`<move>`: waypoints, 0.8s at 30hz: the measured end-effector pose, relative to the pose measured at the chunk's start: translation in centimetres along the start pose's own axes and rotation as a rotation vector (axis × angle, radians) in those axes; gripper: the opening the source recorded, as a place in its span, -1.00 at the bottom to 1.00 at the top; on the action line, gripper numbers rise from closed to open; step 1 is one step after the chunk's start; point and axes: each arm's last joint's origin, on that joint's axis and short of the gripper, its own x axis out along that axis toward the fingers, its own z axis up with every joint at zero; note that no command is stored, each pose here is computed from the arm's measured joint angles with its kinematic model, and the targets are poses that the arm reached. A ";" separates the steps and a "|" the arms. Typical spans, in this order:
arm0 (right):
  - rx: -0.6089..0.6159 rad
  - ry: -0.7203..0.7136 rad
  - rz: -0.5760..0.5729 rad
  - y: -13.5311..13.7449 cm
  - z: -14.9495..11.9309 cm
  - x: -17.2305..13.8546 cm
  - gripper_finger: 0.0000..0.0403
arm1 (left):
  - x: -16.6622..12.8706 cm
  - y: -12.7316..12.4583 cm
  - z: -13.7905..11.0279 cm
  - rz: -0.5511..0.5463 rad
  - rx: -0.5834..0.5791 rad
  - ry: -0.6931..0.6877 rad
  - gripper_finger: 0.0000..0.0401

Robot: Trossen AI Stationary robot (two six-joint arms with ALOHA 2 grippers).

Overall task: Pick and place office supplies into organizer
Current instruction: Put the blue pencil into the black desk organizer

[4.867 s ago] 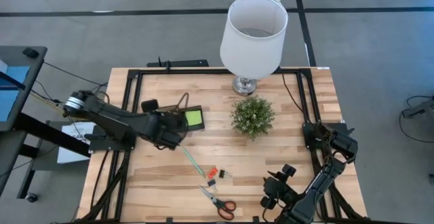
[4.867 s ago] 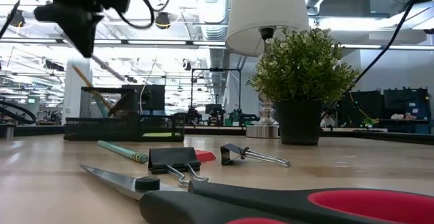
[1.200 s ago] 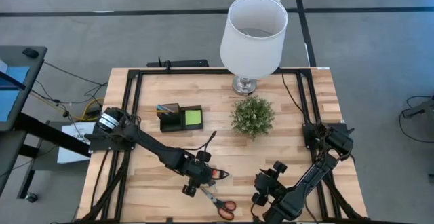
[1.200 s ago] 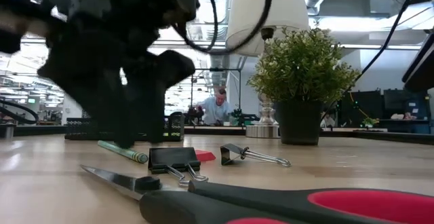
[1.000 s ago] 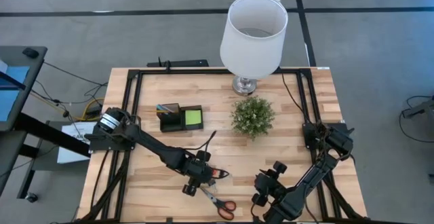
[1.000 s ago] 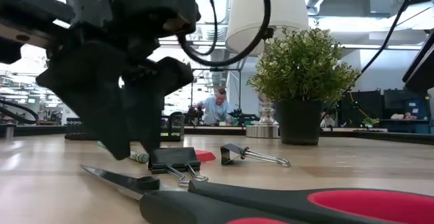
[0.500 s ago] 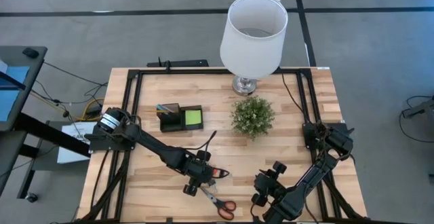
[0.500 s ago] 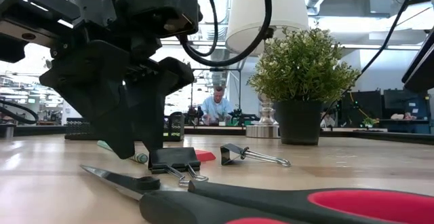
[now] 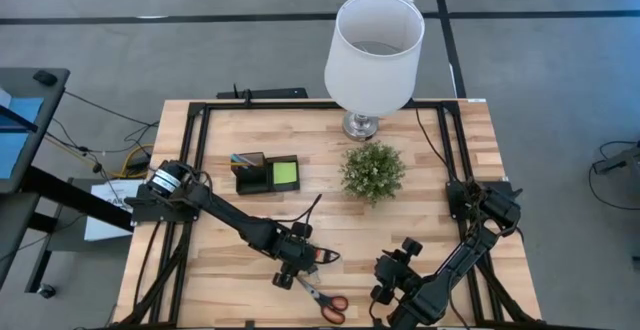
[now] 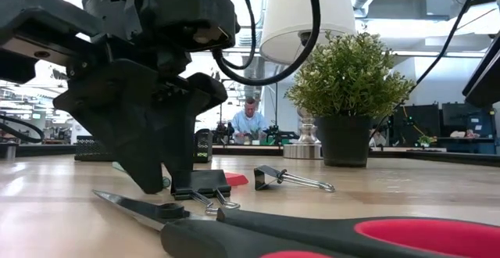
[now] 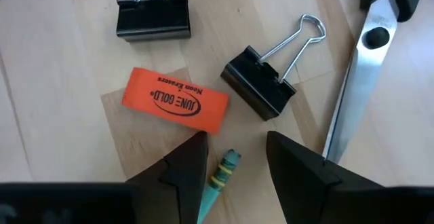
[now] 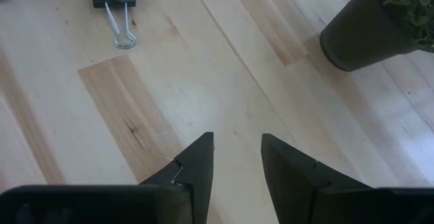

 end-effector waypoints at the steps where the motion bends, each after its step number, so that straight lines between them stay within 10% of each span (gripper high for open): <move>1: 0.000 0.000 0.000 0.0 0.0 0.0 -0.41 | -0.1 0.0 -0.1 0.001 0.000 0.010 -0.31; 15: 0.001 0.000 0.001 0.0 0.0 0.0 -0.41 | -0.4 0.2 -0.4 0.041 0.017 0.039 -0.86; 24: 0.001 0.000 0.001 0.0 0.0 0.0 -0.41 | -1.1 0.1 0.7 0.070 0.053 0.054 -0.75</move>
